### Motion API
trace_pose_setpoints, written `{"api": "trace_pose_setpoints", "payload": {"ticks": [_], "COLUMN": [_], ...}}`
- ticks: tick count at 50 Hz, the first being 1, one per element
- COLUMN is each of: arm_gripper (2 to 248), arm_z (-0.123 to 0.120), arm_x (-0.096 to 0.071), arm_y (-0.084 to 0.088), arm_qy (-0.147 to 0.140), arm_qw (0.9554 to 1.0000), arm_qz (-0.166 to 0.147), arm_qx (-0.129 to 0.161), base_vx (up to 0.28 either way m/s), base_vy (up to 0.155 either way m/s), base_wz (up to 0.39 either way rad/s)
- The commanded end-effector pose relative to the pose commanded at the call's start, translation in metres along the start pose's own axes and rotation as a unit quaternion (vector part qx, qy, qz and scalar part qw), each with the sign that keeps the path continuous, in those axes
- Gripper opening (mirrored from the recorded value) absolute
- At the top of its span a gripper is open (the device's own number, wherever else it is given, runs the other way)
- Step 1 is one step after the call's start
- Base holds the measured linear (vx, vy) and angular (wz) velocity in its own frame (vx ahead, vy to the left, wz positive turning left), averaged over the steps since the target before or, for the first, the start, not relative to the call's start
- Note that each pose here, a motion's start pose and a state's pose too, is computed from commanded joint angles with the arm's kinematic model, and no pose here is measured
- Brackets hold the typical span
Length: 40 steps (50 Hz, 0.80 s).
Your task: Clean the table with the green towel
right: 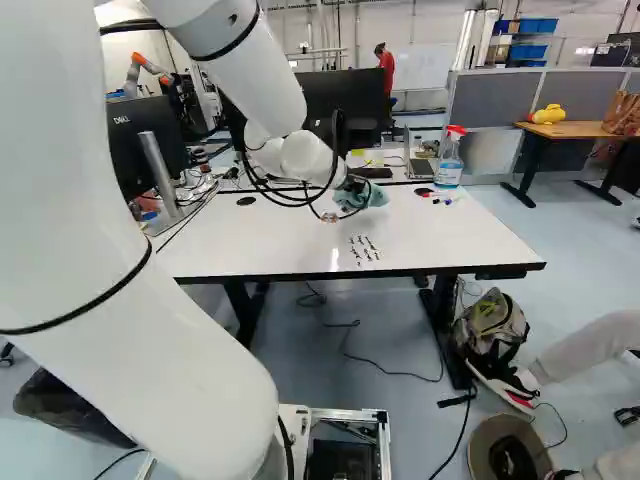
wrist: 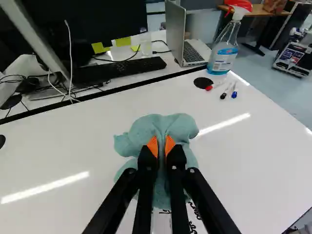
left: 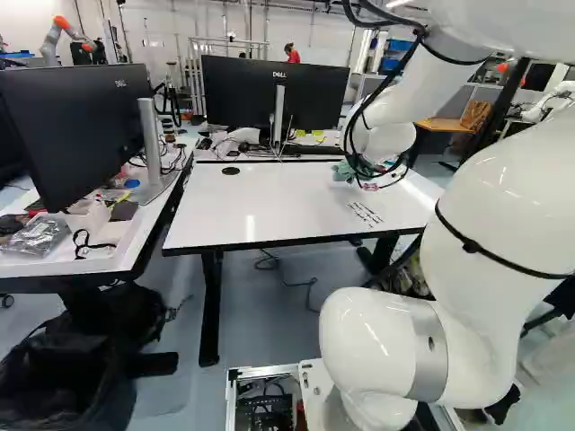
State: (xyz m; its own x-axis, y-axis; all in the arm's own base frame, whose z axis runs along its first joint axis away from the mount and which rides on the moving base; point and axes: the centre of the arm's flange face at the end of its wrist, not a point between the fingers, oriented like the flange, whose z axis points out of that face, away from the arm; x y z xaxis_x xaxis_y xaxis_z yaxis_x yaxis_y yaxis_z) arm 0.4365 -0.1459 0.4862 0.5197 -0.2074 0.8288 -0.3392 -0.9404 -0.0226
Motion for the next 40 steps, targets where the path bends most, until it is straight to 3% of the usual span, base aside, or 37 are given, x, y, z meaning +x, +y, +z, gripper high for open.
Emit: {"api": "trace_pose_setpoints", "payload": {"ticks": [20,40], "arm_gripper": [37,37], "arm_z": [-0.014,-0.038], "arm_x": [0.001,-0.003], "arm_y": [0.003,-0.001], "arm_qy": [-0.078,-0.156], "arm_qw": [0.9956,0.9825], "arm_qz": [0.051,0.102], "arm_qx": [-0.008,0.000], "base_vx": [0.000,0.000], "base_vy": [0.000,0.000], "base_wz": [0.000,0.000]}}
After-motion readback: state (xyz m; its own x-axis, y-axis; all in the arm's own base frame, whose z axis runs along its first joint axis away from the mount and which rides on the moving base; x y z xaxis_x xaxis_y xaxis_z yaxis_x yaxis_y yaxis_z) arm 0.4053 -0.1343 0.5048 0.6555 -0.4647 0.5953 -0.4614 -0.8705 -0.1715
